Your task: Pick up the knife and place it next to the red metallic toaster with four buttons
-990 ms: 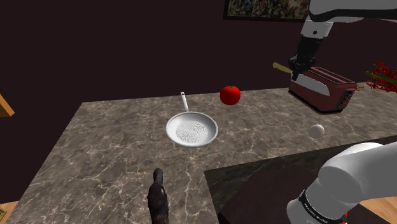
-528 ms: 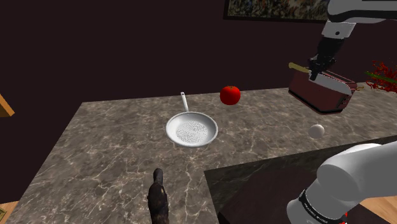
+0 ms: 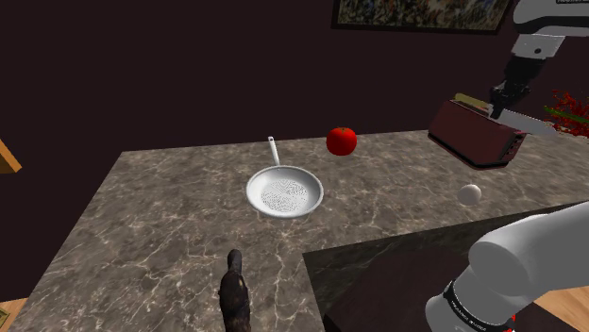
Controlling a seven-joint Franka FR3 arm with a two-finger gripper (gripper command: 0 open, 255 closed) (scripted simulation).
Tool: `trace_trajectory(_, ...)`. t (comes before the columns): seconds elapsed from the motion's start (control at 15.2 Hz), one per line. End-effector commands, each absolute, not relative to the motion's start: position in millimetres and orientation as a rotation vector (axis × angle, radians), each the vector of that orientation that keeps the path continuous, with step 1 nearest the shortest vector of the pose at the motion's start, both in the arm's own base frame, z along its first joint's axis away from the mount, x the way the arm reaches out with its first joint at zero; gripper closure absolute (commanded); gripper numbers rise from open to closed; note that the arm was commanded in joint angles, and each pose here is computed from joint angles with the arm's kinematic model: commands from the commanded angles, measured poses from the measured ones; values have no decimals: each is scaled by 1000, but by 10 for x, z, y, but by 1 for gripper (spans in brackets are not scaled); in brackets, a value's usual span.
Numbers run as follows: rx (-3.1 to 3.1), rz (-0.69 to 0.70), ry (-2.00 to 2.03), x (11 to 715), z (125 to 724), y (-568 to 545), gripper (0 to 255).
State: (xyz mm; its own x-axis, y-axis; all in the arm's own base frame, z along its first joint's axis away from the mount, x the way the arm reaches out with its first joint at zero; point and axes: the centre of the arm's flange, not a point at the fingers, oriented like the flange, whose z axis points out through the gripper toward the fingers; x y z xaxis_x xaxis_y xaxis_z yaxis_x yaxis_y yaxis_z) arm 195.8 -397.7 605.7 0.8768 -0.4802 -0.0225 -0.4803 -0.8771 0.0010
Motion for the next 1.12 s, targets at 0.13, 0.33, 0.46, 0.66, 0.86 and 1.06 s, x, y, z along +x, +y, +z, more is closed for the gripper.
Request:
trace_trajectory(0.13, -3040, 35, 776, 1870, 5901, -4144, 255)
trace_trajectory(0.33, -3040, 35, 776, 1870, 5743, -4144, 255)
trace_trajectory(0.46, -3040, 35, 776, 1870, 5637, -4144, 255)
trace_trajectory(0.66, -3040, 35, 776, 1870, 5479, -4144, 255)
trace_trajectory(0.86, -3040, 35, 776, 1870, 5320, -4144, 255)
trace_trajectory(1.06, -3040, 35, 776, 1870, 5162, -4144, 255)
